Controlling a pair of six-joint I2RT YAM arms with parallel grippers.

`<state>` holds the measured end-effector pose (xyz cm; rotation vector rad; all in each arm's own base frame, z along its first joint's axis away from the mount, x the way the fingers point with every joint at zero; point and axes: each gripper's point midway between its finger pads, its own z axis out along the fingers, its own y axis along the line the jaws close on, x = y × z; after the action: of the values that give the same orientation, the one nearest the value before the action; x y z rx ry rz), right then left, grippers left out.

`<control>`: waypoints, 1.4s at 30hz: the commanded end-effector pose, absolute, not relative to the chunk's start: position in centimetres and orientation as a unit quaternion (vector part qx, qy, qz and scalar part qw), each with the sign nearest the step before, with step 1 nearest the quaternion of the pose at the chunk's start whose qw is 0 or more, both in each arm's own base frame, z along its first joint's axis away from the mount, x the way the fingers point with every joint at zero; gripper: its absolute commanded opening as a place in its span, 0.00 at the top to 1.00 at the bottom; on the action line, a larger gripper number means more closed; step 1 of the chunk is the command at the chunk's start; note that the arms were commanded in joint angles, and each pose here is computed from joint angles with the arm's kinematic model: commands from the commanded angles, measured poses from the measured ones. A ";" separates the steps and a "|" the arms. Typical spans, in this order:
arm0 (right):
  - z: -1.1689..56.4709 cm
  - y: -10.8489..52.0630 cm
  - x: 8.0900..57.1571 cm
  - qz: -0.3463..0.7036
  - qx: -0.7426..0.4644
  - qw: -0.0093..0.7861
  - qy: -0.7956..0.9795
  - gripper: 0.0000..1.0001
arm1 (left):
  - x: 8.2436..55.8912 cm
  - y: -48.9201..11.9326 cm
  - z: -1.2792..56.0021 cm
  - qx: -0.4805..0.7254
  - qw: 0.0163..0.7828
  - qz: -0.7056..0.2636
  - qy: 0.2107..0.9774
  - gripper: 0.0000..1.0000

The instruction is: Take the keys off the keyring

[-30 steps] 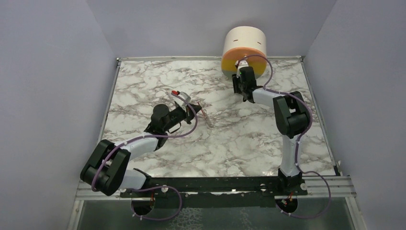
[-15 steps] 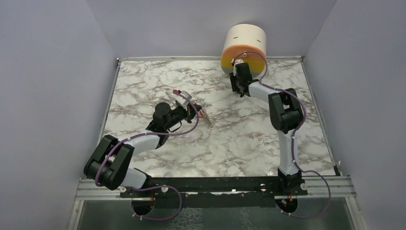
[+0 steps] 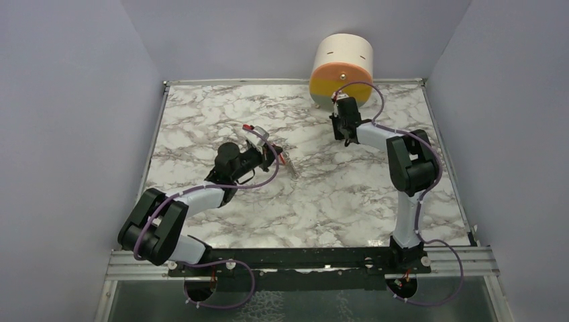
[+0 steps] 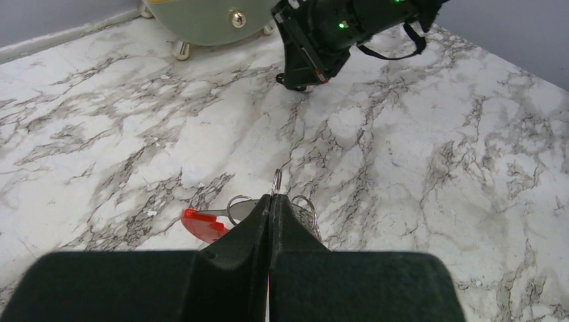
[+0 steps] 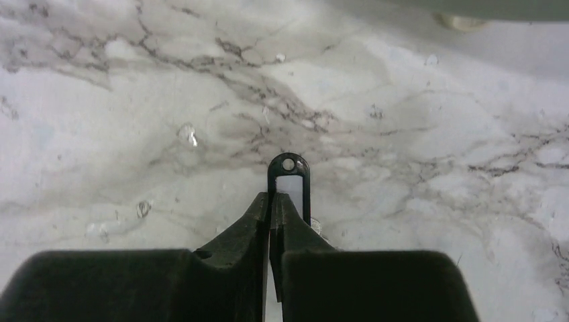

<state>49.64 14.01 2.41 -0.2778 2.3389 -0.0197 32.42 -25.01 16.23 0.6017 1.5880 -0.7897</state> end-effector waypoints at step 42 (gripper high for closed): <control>16.1 22.3 41.9 0.115 -0.193 0.516 0.826 0.47 | 40.5 -27.3 7.6 0.194 0.527 -0.389 0.730 0.52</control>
<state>41.00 22.11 11.61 -0.4929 2.1329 0.2608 40.29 -26.19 3.99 0.4321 1.8415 -0.8544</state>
